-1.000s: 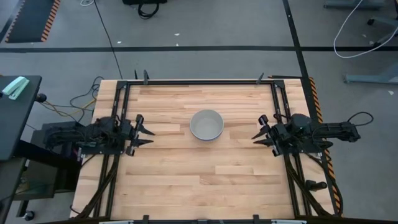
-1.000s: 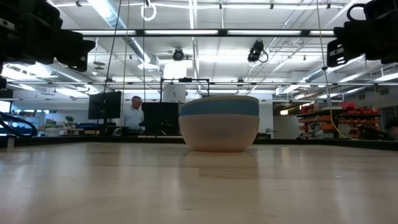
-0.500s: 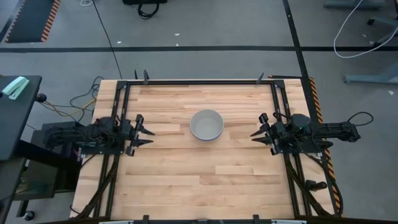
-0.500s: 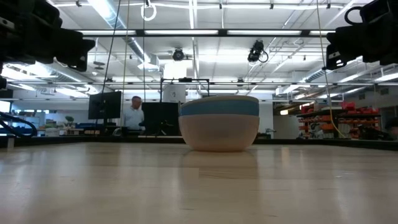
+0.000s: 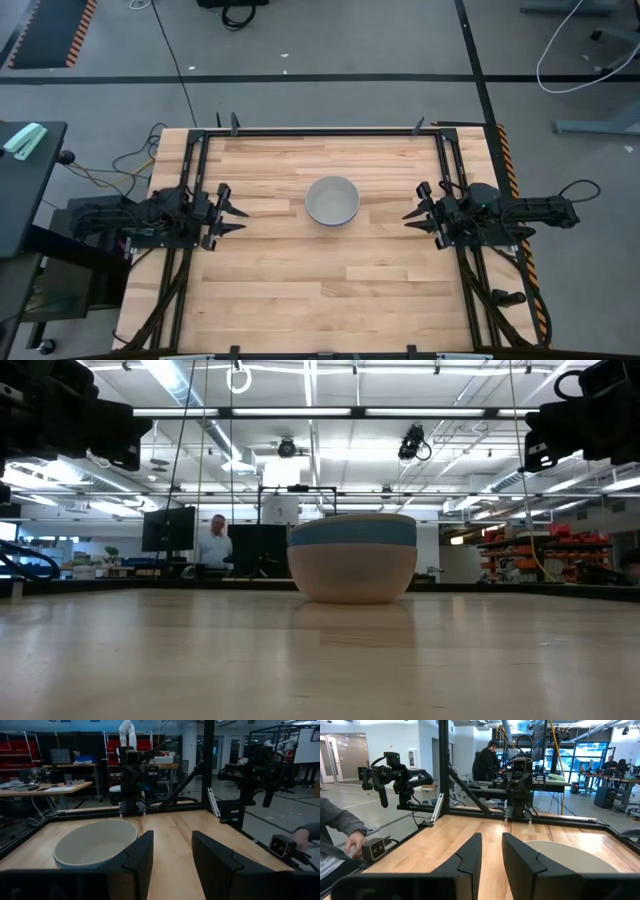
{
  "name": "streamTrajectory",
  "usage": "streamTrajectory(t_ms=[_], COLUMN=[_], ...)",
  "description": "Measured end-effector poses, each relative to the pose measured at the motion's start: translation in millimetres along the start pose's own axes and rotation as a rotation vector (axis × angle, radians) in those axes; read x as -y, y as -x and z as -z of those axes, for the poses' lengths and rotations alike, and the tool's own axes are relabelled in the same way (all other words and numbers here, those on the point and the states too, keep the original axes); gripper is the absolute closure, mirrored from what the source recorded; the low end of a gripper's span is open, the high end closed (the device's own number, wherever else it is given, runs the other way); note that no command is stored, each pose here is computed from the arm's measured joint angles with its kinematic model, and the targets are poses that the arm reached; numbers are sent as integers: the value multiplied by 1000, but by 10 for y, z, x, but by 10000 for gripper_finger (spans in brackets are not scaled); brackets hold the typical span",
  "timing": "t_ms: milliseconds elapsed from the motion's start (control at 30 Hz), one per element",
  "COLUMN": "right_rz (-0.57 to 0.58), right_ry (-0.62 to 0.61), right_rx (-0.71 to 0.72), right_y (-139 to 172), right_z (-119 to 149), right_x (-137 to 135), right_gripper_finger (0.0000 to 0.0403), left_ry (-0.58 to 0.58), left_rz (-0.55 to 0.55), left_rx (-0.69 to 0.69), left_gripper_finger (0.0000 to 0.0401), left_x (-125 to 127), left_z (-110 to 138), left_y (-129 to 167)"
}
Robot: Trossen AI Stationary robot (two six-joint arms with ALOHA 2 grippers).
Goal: Nest bowls inside each other
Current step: Return to Home Position
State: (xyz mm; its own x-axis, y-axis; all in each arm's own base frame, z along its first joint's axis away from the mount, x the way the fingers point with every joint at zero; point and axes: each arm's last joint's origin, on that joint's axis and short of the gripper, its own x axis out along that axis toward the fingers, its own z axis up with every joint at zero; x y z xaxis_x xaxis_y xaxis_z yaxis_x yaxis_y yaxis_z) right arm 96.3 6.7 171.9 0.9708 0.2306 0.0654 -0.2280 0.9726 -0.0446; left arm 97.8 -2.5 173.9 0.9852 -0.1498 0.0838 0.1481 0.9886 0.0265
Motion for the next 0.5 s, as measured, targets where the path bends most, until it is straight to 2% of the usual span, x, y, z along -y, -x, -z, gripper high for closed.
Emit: streamTrajectory(t_ms=[267, 500], right_rz=[0, 0], right_ry=[0, 0], right_rx=[0, 0], right_y=[0, 0], right_z=[0, -1], right_x=[0, 0], right_gripper_finger=[319, 319], left_ry=[0, 0], left_rz=[0, 0], left_rx=[4, 4], left_gripper_finger=[251, 259], left_x=[0, 0], left_z=[-4, -4], left_y=[0, 0])
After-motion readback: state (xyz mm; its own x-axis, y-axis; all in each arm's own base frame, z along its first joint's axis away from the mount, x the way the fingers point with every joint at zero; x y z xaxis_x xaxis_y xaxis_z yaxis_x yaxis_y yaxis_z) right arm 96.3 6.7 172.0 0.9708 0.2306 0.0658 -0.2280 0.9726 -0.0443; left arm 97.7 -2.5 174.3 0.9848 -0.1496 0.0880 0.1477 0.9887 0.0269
